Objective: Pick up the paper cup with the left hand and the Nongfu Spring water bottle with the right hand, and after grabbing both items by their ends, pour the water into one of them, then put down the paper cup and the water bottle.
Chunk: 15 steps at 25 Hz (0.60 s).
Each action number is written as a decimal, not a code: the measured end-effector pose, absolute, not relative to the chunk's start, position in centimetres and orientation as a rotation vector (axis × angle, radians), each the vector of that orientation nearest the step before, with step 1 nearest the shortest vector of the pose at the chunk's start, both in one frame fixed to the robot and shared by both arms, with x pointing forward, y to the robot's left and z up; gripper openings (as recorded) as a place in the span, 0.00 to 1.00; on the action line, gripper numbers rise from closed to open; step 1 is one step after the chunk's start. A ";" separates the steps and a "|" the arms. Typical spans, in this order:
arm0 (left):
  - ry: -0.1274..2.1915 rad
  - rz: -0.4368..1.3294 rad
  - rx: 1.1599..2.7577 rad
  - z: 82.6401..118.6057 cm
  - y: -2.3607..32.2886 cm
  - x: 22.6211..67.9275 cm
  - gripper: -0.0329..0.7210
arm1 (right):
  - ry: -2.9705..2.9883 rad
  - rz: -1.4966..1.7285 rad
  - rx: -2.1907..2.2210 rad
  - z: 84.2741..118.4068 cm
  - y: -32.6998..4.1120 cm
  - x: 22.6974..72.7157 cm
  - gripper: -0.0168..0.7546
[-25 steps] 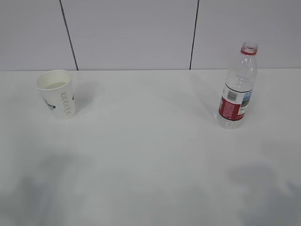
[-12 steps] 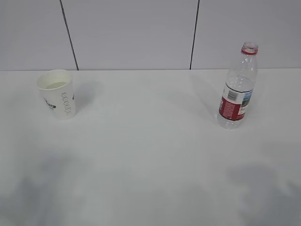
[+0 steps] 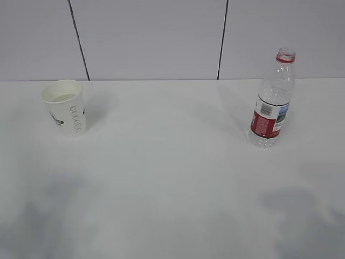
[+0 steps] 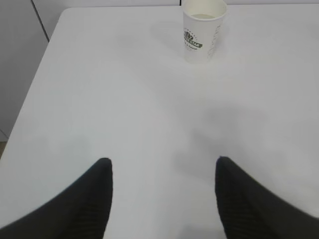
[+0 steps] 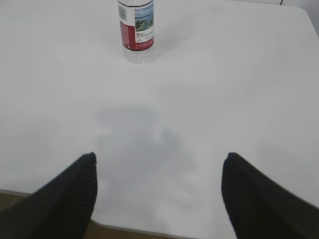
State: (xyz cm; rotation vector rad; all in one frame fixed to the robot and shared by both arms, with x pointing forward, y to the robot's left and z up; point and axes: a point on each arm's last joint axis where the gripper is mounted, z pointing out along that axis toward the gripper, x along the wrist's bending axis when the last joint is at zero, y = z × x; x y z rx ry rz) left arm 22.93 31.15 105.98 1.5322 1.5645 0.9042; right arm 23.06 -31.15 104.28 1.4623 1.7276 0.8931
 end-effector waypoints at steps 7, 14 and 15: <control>1.565 0.904 1.532 106.0 31.1 22.9 0.68 | 1.728 0.893 1.462 104.3 -31.2 23.1 0.78; 1.570 0.907 1.528 106.0 31.1 22.9 0.68 | 1.684 0.873 1.503 104.3 -31.1 23.0 0.78; 1.576 0.912 1.524 106.0 31.1 22.9 0.68 | 1.673 0.868 1.513 104.3 -31.0 23.0 0.78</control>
